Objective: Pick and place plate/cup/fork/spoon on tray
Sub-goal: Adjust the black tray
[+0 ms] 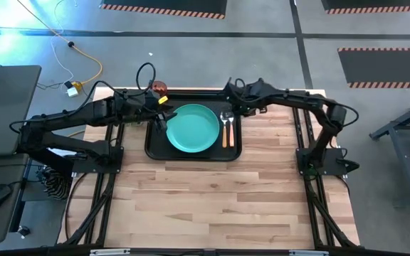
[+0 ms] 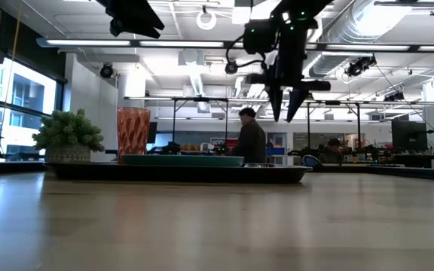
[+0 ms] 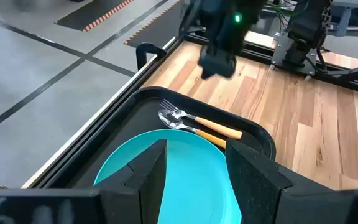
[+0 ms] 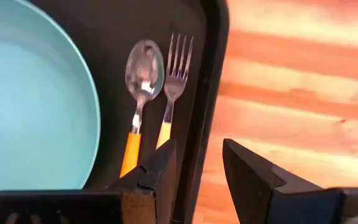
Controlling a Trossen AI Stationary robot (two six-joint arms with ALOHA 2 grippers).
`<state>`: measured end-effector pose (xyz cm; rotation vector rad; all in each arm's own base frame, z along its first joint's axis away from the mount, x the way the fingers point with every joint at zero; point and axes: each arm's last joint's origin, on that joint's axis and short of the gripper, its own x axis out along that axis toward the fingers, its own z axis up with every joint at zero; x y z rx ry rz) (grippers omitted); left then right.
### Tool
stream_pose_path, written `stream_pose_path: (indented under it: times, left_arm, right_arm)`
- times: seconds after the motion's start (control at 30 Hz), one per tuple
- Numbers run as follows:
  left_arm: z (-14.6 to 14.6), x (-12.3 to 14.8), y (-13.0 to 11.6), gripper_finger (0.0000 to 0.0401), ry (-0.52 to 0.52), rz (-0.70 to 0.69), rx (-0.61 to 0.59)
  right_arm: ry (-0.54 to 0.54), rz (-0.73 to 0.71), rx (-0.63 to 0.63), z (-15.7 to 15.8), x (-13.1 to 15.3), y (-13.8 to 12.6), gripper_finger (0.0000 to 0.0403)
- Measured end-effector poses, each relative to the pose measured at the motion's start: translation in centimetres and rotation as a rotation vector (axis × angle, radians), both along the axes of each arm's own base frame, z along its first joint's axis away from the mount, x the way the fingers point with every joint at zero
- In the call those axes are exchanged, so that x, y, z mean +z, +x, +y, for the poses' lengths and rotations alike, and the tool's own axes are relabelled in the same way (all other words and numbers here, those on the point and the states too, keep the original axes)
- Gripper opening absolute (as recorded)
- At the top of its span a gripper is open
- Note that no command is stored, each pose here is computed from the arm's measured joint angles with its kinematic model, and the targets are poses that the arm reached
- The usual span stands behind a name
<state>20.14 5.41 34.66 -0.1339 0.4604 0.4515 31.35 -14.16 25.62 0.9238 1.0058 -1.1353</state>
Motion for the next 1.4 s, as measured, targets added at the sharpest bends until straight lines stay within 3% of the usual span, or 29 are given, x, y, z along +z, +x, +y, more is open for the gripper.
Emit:
stream_pose_path:
  times: [0.53, 0.7, 0.9, 1.03, 1.4]
  left_arm:
    - [0.9, 1.7, 0.4, 0.0156, 0.099, -0.165, 0.091]
    - [1.8, 2.3, 0.3, 0.0156, 0.132, -0.214, 0.131]
    - [2.8, 2.4, -0.1, 0.0156, 0.138, -0.221, 0.179]
    - [3.1, 2.4, -0.2, 0.0156, 0.128, -0.227, 0.199]
    - [4.4, 2.4, -0.8, 0.0156, 0.152, -0.213, 0.258]
  right_arm:
    - [-0.192, -0.137, 0.089, -3.8, 7.2, -6.8, 0.0124]
    - [-0.202, -0.135, 0.096, -4.7, 7.8, -8.1, 0.0124]
    - [-0.117, -0.159, 0.119, -5.0, 5.1, -8.2, 0.0124]
    - [-0.042, -0.162, 0.068, -4.5, 2.4, -8.3, 0.0124]
    - [0.009, -0.205, -0.003, -2.1, -2.1, -7.1, 0.0124]
